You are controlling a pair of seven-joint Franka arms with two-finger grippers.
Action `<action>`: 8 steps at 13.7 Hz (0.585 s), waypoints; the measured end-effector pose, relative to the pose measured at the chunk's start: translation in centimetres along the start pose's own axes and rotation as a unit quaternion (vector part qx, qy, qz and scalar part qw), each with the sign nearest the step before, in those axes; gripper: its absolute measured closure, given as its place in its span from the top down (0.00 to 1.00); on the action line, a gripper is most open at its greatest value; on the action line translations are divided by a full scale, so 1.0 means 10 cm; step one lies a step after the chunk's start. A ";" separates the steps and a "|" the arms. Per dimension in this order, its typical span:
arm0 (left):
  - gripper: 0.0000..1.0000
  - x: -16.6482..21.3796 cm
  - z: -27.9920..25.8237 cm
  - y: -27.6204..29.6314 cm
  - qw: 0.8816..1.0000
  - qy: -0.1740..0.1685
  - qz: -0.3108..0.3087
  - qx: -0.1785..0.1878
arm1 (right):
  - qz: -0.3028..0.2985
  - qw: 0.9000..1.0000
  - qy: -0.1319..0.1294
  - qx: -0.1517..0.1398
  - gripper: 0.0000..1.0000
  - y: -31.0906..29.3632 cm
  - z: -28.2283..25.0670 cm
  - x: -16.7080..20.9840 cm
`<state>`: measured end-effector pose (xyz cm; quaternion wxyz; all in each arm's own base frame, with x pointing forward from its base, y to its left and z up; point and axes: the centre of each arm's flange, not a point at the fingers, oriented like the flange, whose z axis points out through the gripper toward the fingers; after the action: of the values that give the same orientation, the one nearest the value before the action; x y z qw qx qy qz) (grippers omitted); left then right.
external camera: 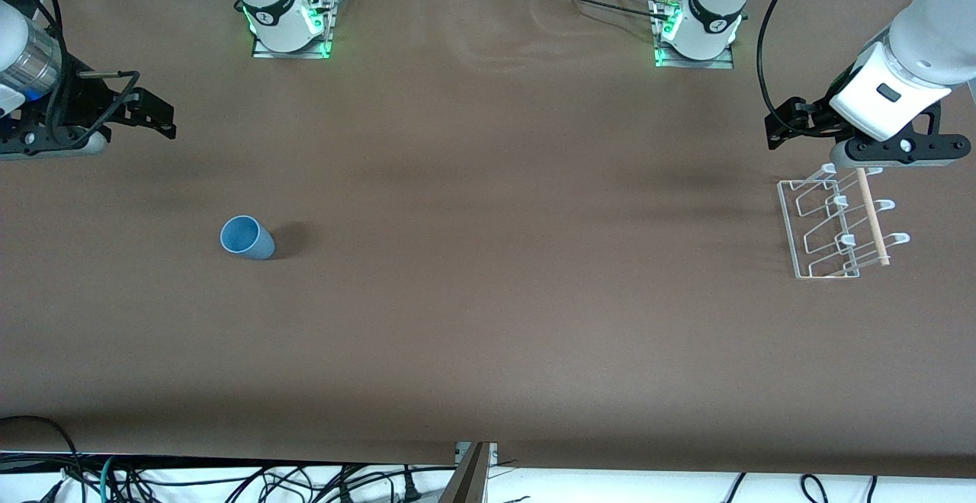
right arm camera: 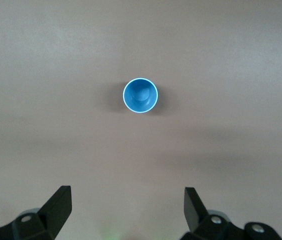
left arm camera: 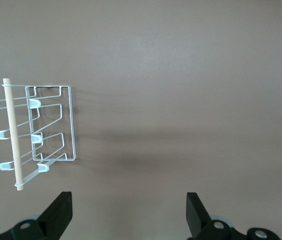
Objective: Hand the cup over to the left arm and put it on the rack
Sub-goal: 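Reach the right gripper down to the blue cup's rim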
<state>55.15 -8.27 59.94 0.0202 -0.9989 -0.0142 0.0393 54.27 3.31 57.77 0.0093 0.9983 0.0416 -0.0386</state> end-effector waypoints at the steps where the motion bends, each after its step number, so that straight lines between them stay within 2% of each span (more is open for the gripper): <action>1: 1.00 0.00 0.00 0.00 1.000 0.000 0.000 0.000 | 0.000 1.000 -0.002 0.000 1.00 0.00 0.02 0.01; 5: 1.00 0.00 0.00 0.00 1.000 0.000 0.000 0.000 | 0.001 1.000 -0.020 0.002 1.00 0.01 0.22 0.11; 8: 1.00 0.00 -0.01 0.00 1.000 0.000 0.000 0.000 | 0.003 0.999 -0.043 0.006 1.00 0.18 0.71 0.36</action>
<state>55.14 -8.29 59.99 0.0201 -0.9989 -0.0141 0.0391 57.43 1.71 50.44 0.0054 0.9959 0.0381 -0.0816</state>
